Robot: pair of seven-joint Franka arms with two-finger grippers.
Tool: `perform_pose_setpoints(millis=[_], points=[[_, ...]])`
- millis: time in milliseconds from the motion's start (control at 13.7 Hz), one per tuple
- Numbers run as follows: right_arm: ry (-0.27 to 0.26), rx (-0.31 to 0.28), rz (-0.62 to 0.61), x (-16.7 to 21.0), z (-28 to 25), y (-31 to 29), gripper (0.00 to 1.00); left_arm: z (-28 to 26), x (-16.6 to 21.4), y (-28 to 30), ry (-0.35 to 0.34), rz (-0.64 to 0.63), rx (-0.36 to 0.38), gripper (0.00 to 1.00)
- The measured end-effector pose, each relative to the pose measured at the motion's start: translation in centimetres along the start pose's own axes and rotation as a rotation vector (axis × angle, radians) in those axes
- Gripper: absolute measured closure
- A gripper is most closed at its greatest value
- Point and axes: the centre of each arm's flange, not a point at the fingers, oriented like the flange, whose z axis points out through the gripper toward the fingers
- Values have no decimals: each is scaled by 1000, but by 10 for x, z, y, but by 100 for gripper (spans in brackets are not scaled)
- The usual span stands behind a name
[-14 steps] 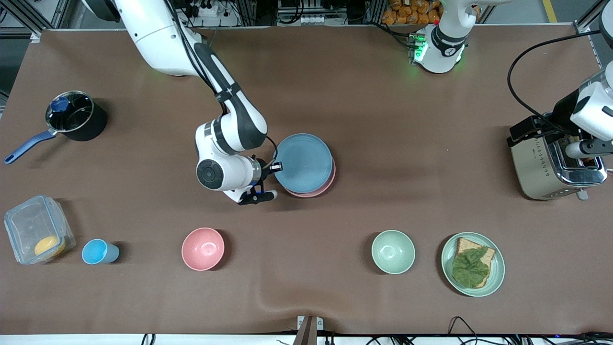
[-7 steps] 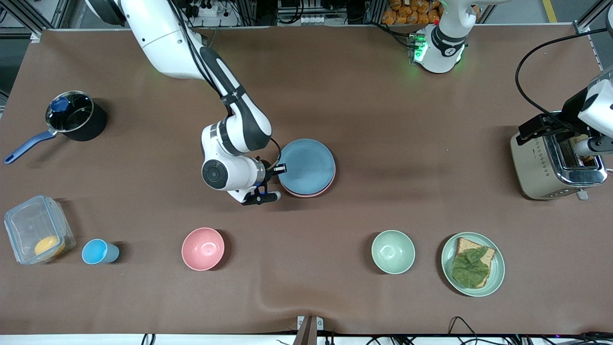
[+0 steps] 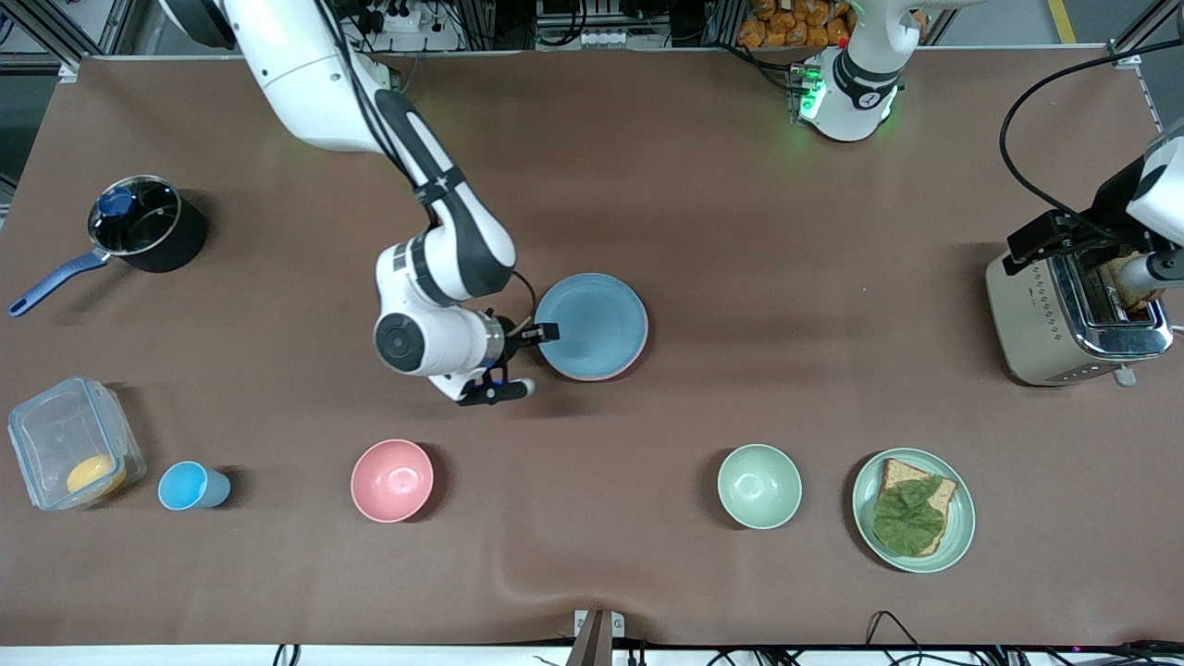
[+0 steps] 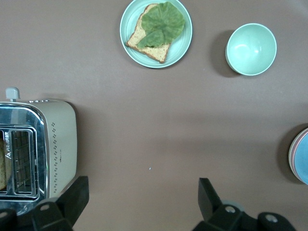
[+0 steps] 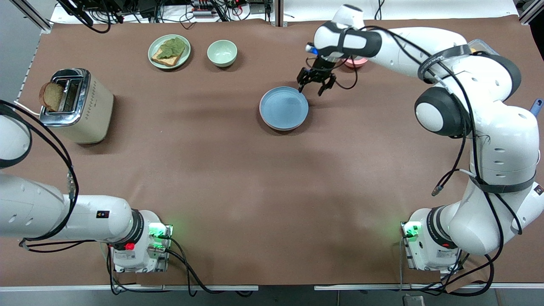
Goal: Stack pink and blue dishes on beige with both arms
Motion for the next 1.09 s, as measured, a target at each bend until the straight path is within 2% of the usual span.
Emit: perform_pose_setpoints(millis=[218,510,801,1092], points=[[-28,16,84,18,-66,68,0,-7,1,-1,9,2,0,0],[-35,-78,183,14,-145,184,0,1,5,-9,-6,47,2,0],[8,-140,209,2,-198,265,0,9,9,-5,-19,55,2,0],[79,-210,177,-25,-263,304,0,8,10,0,-17,63,2,0]])
